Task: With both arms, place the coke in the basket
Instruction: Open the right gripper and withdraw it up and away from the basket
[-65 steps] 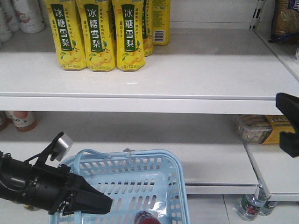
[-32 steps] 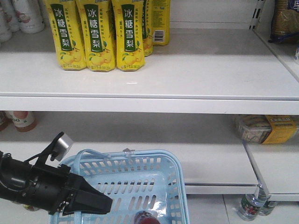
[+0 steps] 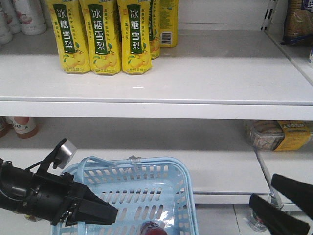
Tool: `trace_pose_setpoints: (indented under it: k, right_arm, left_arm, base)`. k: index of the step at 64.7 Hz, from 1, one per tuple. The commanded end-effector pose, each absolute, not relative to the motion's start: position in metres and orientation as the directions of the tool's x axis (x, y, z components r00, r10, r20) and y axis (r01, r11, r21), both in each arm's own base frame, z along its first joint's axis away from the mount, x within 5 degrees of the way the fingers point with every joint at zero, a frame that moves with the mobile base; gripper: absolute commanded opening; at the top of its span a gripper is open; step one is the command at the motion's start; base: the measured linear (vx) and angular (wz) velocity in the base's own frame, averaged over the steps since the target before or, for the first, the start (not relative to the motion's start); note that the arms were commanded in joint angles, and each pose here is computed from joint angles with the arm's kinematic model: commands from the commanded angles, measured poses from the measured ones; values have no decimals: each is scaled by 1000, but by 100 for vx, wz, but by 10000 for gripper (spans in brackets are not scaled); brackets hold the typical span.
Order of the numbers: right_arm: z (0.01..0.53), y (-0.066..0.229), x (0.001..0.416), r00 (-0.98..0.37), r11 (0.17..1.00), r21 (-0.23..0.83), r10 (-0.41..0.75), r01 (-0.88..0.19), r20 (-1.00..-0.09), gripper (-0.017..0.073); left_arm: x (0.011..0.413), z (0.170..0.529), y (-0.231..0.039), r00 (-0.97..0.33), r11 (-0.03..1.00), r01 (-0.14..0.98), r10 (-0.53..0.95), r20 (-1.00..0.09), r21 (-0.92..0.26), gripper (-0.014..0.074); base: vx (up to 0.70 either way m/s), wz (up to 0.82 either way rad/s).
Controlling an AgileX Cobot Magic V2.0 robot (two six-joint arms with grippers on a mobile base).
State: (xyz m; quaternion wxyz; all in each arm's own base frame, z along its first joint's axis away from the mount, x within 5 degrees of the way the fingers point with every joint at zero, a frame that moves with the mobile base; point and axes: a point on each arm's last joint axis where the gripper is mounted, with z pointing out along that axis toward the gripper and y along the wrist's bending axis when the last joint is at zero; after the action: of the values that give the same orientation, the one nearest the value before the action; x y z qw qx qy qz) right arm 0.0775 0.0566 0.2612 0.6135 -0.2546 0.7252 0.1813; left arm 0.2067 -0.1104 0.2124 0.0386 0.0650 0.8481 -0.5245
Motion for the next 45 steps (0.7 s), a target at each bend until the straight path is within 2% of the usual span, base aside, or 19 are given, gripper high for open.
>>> trace_pose_setpoints:
  k: [1,13,31,37,45]
  right_arm:
    - [262,64,74,-4,747,-101,-137,-657,-991,353]
    - [248,65,73,38,719,-191,-224,-668,-974,299]
    - [247,64,73,17,724,-166,-208,-670,-978,219]
    - [247,64,73,18,724,-167,-209,-670,-978,141]
    - [247,64,73,18,724,-167,-209,-669,-978,-16]
  left_arm:
    - [208,232,-114,-986,357,165,31,-164,-919,-6]
    - [208,232,-114,-986,357,165,31,-164,-919,-6]
    - [208,232,-114,-986,357,165,31,-164,-919,-6]
    - [208,232,-114,-986,357,165,31,-164,-919,-6]
    - [208,232,-114,-986,357,165,31,-164,-919,-6]
  base:
    - [0,0]
    - [0,0]
    - [0,0]
    - [0,0]
    - [0,0]
